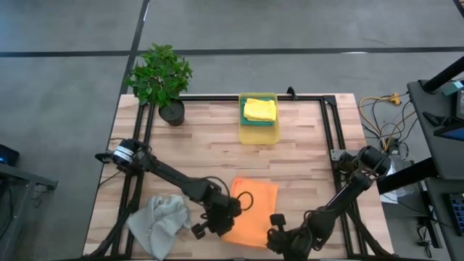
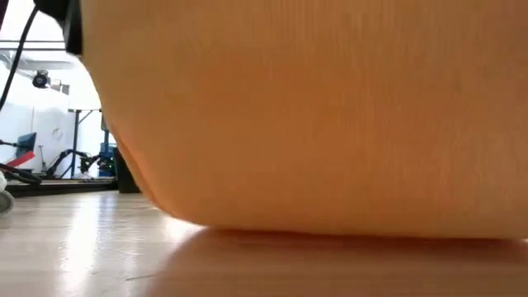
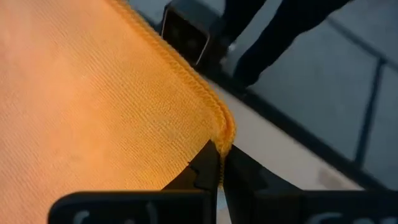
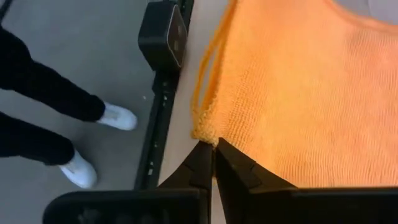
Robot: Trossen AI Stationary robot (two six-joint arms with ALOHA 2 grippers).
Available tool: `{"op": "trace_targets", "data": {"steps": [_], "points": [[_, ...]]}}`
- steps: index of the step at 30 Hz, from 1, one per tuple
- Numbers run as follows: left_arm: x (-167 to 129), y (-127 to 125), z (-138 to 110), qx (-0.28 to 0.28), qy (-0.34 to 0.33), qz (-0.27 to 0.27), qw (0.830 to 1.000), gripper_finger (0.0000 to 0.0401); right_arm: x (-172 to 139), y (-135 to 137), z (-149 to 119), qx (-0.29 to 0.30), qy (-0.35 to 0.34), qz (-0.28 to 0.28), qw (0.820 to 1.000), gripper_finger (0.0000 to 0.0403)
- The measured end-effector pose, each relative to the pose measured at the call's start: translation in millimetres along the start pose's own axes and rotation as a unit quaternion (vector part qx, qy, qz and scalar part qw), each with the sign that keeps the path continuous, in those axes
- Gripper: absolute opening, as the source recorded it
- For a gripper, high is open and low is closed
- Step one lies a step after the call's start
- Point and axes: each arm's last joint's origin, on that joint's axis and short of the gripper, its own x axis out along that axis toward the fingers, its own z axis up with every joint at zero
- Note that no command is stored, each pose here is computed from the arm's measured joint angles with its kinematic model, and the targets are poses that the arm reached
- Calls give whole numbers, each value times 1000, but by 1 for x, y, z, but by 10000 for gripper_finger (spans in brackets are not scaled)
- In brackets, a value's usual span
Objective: Fold microfiber towels
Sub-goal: Fold the orange microfiber towel
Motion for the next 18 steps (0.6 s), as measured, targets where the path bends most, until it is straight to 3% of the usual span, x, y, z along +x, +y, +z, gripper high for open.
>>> {"op": "trace_targets", "data": {"steps": [8,18], "points": [[-11,10,-3,-30,-42,-85,995,0,1,11,3,72,-54,71,993,8],[-25,30,-12,-53,-50,-67,995,0,5,-2,-16,188,-85,94,974,8]]}}
